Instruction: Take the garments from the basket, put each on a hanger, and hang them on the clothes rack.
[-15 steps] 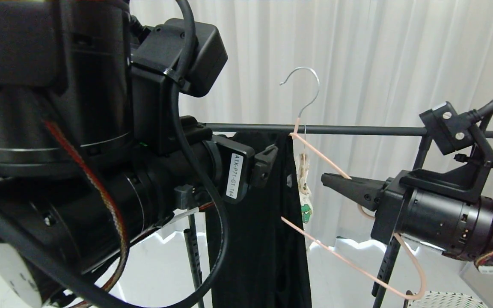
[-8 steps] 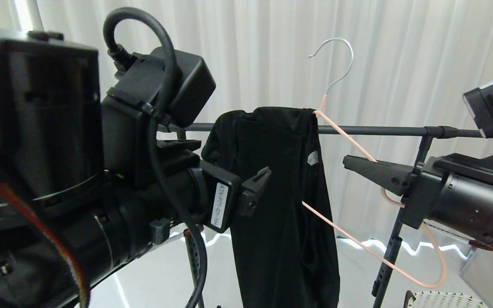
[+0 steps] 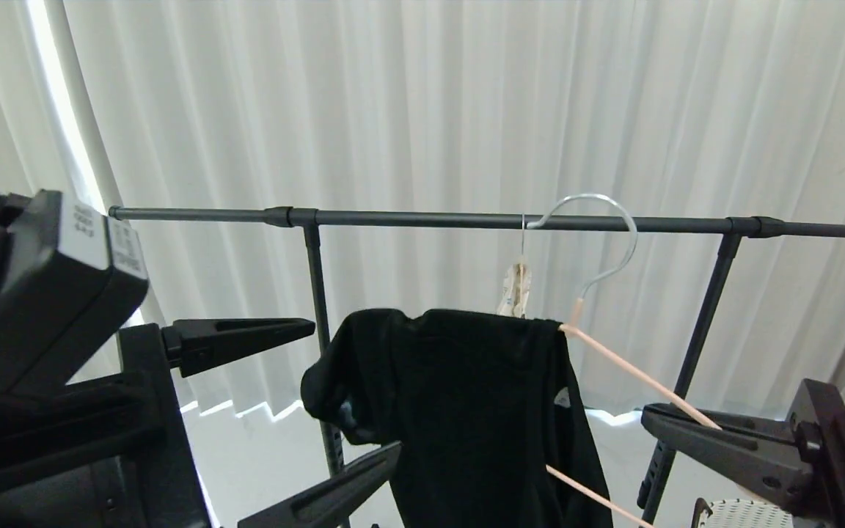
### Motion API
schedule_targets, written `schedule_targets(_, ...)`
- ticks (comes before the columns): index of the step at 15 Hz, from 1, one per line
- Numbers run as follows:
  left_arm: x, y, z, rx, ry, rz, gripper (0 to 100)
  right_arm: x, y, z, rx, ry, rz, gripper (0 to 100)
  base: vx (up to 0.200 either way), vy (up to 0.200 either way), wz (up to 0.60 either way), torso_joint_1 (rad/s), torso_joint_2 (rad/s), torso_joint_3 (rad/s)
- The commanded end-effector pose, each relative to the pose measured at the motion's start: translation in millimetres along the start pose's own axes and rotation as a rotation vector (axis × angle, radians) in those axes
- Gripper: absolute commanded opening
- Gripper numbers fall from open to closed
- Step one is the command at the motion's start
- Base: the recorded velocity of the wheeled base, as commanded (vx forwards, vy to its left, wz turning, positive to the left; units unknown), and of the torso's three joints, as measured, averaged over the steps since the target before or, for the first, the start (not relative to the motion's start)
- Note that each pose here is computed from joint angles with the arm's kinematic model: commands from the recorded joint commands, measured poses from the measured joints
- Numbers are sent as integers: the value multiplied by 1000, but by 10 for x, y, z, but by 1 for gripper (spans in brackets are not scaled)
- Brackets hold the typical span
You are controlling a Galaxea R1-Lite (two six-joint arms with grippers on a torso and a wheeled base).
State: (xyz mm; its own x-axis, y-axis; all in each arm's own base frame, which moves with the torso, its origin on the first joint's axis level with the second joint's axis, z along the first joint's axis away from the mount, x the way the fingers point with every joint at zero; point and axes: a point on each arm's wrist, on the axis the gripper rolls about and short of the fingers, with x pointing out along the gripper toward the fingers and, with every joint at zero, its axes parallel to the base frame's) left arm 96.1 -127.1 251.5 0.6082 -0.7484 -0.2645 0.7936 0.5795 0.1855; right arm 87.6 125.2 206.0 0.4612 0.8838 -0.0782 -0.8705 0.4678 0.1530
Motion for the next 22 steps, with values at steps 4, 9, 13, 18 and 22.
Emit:
schedule_targets(4,-122,-69,-116,35,-34,-196,100,-184,208,-271,-44,69,159,0,0,0,0,0,0,0)
schedule_targets(9,-31,-158,-367,81,28,-390,100,-220,256,-399,-143,106,213,0,0,0,0,0,0,0)
schedule_targets(13,217,-189,-444,64,113,-447,100,-224,269,-425,-148,116,225,0,0,0,0,0,0,0)
schedule_targets(18,444,-205,-489,49,180,-468,100,-245,279,-468,-200,122,241,0,0,0,0,0,0,0)
schedule_targets(22,629,-210,-511,42,186,-479,100,-243,285,-454,-202,116,244,0,0,0,0,0,0,0)
